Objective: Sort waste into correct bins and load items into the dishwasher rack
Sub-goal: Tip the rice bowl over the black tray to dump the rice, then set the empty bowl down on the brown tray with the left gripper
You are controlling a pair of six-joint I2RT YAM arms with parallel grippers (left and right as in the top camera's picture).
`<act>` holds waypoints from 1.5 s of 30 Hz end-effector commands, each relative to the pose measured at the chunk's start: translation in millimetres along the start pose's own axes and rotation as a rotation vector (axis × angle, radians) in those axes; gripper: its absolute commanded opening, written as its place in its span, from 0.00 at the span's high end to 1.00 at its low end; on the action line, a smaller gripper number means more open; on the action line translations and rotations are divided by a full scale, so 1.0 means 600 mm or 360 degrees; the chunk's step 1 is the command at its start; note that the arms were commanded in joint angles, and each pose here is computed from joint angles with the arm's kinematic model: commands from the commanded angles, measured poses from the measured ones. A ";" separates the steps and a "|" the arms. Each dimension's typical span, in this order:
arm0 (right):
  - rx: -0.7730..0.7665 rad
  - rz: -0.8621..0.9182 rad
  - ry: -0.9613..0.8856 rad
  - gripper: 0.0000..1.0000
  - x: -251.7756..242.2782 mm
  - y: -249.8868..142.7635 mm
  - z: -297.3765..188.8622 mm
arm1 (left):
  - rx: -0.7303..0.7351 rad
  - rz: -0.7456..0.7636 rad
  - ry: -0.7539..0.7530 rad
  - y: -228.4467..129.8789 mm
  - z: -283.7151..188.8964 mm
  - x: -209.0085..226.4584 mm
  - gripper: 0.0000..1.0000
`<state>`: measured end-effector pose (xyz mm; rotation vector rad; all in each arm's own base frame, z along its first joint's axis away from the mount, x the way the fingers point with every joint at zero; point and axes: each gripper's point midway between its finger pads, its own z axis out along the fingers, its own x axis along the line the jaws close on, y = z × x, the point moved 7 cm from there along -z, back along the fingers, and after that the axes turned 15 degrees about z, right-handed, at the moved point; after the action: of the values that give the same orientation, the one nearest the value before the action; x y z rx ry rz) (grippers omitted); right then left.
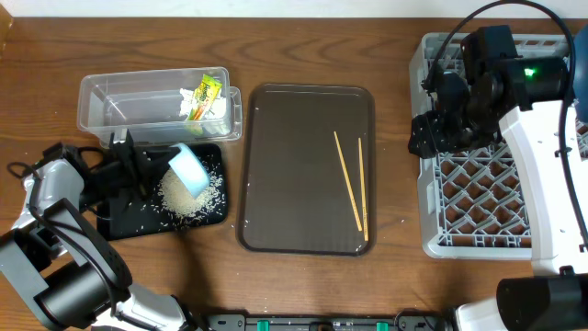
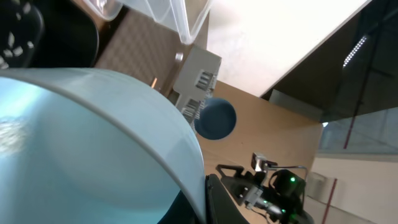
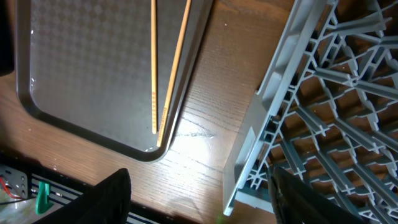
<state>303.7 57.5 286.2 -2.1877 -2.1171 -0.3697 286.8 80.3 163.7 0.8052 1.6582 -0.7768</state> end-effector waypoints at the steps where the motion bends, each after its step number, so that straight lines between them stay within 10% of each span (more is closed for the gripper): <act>1: 0.0013 -0.0020 -0.0009 0.31 0.006 -0.002 0.003 | -0.0041 0.0184 -0.0214 0.001 -0.003 -0.019 0.94; 22: 0.0020 -0.0023 -0.0011 0.30 0.006 -0.003 0.003 | 0.0117 0.0354 -0.0167 -0.044 0.033 -0.058 0.94; 40: 0.0015 -0.0023 -0.0009 0.28 0.007 -0.002 0.003 | 0.0877 0.1159 0.1115 -0.212 0.266 -0.026 0.94; 45: 0.0014 -0.0023 -0.0008 0.28 0.007 -0.002 0.003 | 0.0966 0.1401 0.1041 -0.262 0.323 -0.036 0.87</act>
<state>303.2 57.4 286.1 -2.1872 -2.1165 -0.3647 263.8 -158.7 164.4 2.1544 1.3204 -0.4486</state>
